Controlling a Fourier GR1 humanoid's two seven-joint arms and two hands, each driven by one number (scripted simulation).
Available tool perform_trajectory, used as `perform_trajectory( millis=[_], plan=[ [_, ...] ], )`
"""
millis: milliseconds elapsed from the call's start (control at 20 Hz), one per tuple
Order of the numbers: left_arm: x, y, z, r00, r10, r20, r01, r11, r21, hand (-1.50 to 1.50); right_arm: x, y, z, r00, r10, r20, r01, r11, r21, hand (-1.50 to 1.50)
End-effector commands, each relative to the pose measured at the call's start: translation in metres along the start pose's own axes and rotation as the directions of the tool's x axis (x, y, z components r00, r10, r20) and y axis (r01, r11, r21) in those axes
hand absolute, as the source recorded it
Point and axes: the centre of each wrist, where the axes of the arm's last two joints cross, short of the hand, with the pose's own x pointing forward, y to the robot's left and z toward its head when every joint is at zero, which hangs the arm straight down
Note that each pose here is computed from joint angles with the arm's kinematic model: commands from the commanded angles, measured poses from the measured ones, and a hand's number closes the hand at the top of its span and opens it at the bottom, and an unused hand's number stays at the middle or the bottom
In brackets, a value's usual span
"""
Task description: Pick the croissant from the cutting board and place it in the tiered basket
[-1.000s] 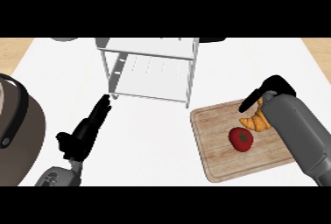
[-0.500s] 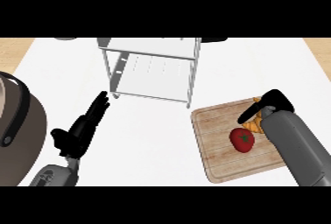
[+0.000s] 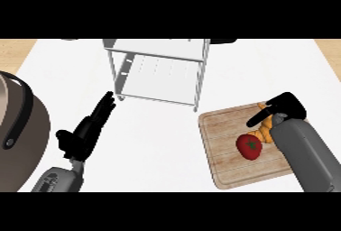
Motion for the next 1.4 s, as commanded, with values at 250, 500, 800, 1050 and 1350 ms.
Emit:
perform_trajectory(
  millis=[250,500,800,1050,1350],
  plan=[
    [-0.02,-0.008,0.013,1.0,0.012,0.002,-0.012,1.0,0.008,0.0,0.012,-0.003,0.013,0.994,-0.021,-0.106,0.013,0.997,-0.07,1.5],
    [-0.002,-0.003,-0.005,1.0,0.002,-0.017,-0.002,1.0,-0.01,0.0,0.01,-0.011,0.016,0.999,0.027,0.031,-0.022,0.989,-0.145,1.5],
    [-0.007,-0.001,0.003,1.0,0.024,-0.003,-0.024,0.999,0.022,0.0,-0.029,-0.018,0.013,0.717,0.295,0.632,-0.239,0.955,-0.174,1.5],
    [-0.015,-0.009,0.008,1.0,0.013,-0.027,-0.012,1.0,0.028,0.0,-0.027,-0.06,0.038,0.622,-0.036,0.782,0.057,0.998,0.001,1.5],
    [-0.011,0.005,0.004,1.0,-0.001,-0.013,0.001,1.0,0.008,0.0,-0.016,-0.125,0.089,0.442,-0.15,0.884,0.239,0.97,0.045,1.5]
  ],
)
